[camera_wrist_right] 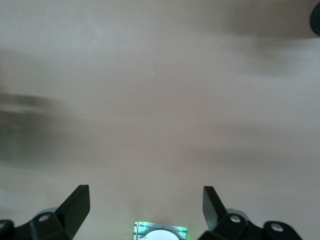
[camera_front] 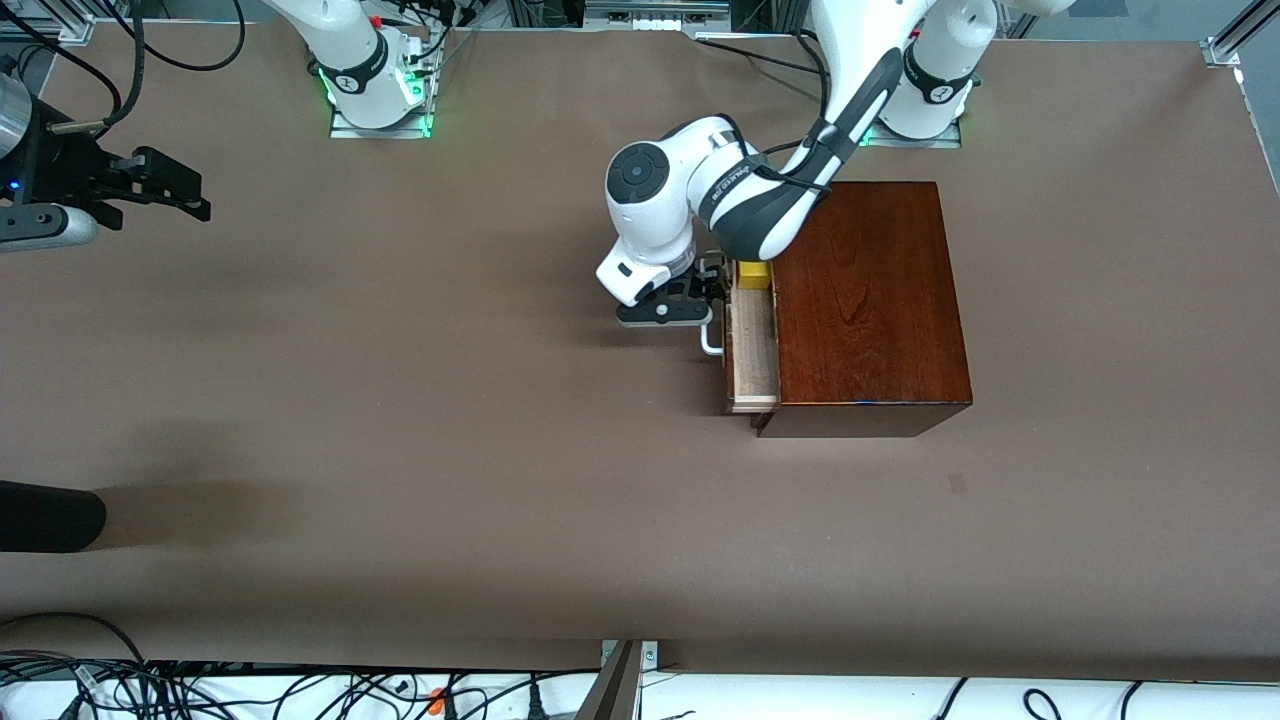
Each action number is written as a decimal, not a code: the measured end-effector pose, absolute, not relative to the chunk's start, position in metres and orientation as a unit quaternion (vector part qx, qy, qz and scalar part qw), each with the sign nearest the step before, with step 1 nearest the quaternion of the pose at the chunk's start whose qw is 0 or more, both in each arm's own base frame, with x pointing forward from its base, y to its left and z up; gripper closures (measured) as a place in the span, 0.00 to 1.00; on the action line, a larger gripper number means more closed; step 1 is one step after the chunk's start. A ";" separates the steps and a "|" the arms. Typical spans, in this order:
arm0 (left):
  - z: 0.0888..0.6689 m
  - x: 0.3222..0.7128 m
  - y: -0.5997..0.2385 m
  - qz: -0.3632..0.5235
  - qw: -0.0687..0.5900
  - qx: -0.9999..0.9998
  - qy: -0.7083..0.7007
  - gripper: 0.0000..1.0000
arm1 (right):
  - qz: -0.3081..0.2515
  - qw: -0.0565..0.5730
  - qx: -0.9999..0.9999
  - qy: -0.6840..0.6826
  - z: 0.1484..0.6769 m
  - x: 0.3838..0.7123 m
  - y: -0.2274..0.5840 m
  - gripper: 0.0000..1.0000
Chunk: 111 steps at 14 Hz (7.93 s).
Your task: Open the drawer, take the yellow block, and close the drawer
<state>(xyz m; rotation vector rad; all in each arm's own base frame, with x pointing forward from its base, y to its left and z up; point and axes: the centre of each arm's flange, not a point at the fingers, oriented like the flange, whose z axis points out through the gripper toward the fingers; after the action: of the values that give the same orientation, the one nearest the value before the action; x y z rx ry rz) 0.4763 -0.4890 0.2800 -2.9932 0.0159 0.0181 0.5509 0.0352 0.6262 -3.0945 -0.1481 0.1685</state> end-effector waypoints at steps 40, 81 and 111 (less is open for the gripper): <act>0.620 0.576 -0.047 -0.019 0.034 -0.997 0.066 0.00 | 0.078 0.018 -0.995 -0.054 0.607 0.556 0.041 0.00; 0.583 0.565 -0.013 0.011 0.032 -0.997 0.070 0.00 | -0.081 -0.024 -0.733 -0.675 0.337 0.400 0.666 0.00; 0.584 0.565 -0.016 0.011 0.032 -0.997 0.072 0.00 | -0.090 -0.015 -0.792 -0.603 0.474 0.410 0.644 0.44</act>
<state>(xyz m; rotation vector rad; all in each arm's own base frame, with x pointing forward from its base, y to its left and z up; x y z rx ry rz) 0.5649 -0.0156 0.5845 -3.0696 0.2203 0.0336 0.4097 0.6443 0.4741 -2.5137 -1.9129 -0.2843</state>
